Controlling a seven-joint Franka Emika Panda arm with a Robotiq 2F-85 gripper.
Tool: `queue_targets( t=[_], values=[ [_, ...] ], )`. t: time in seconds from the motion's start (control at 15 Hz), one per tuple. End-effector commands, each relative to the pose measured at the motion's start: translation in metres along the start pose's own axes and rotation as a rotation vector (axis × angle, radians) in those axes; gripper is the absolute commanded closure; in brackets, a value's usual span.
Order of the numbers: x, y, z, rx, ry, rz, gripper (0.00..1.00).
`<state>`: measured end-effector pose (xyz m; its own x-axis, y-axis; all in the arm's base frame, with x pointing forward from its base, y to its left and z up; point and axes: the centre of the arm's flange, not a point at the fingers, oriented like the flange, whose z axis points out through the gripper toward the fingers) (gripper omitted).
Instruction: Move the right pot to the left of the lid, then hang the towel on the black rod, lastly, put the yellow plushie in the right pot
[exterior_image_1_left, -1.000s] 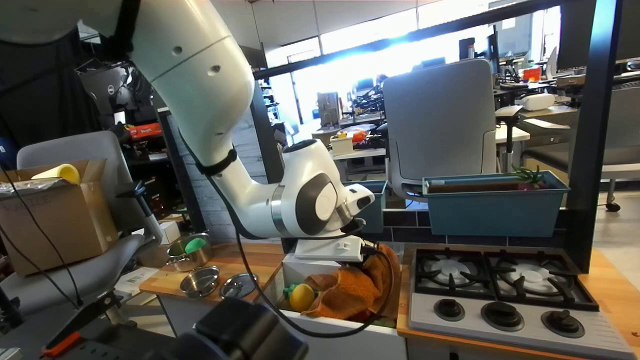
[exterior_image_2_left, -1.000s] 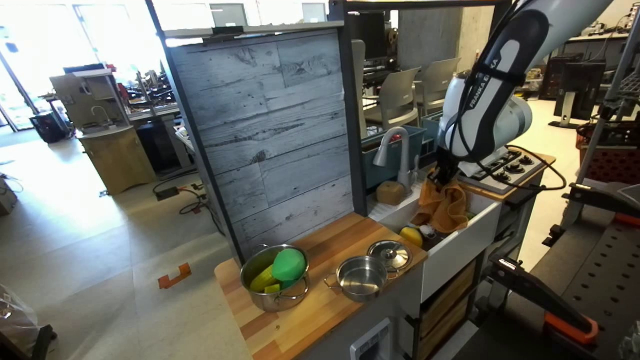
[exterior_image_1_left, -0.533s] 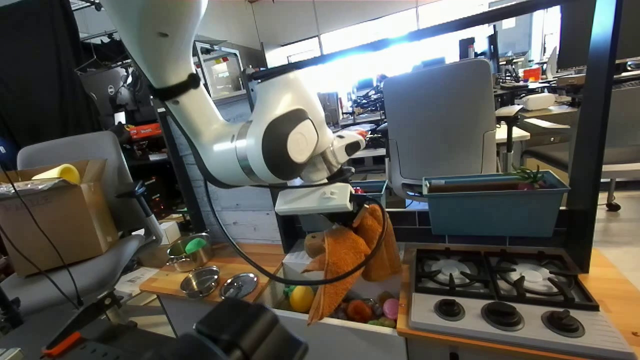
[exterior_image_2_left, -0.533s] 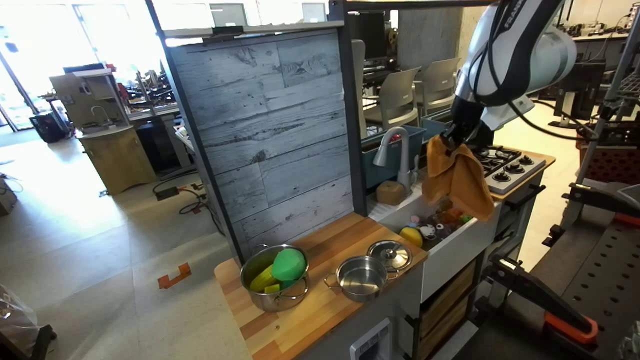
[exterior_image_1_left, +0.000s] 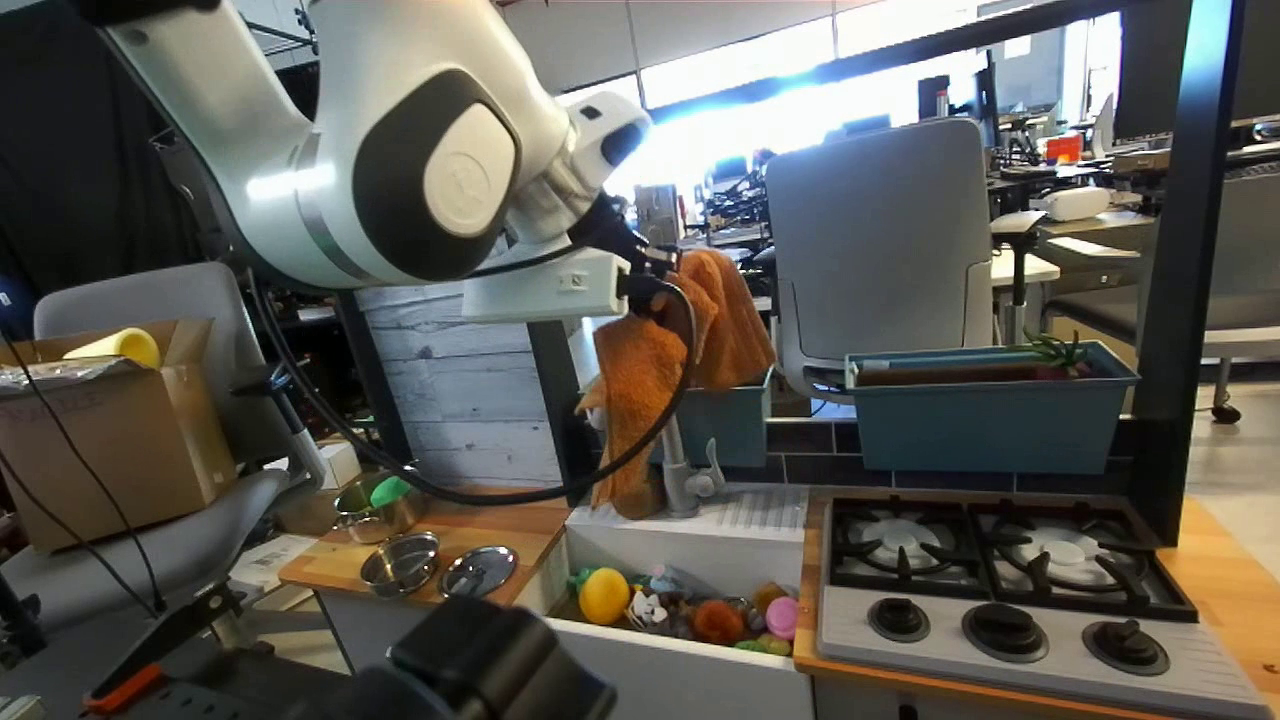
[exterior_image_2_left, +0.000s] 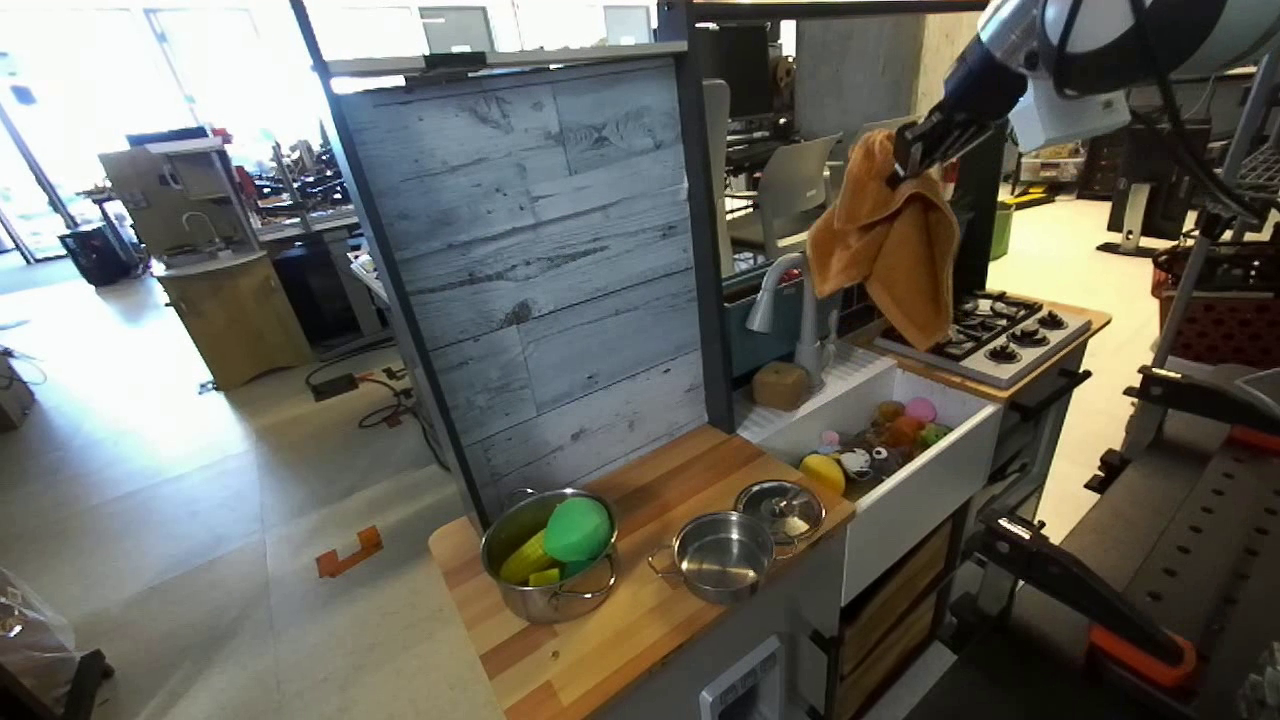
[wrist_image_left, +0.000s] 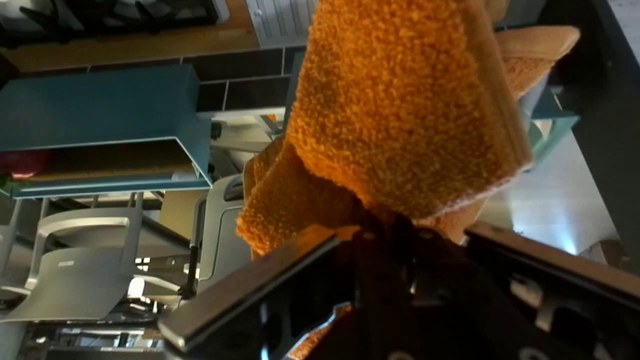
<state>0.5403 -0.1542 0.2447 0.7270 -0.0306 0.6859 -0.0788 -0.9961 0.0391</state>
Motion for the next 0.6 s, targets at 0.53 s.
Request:
queue_targets(
  t=[0.53],
  values=[
    [0.036,-0.017,-0.118,0.028,0.27,0.221,0.98]
  ],
)
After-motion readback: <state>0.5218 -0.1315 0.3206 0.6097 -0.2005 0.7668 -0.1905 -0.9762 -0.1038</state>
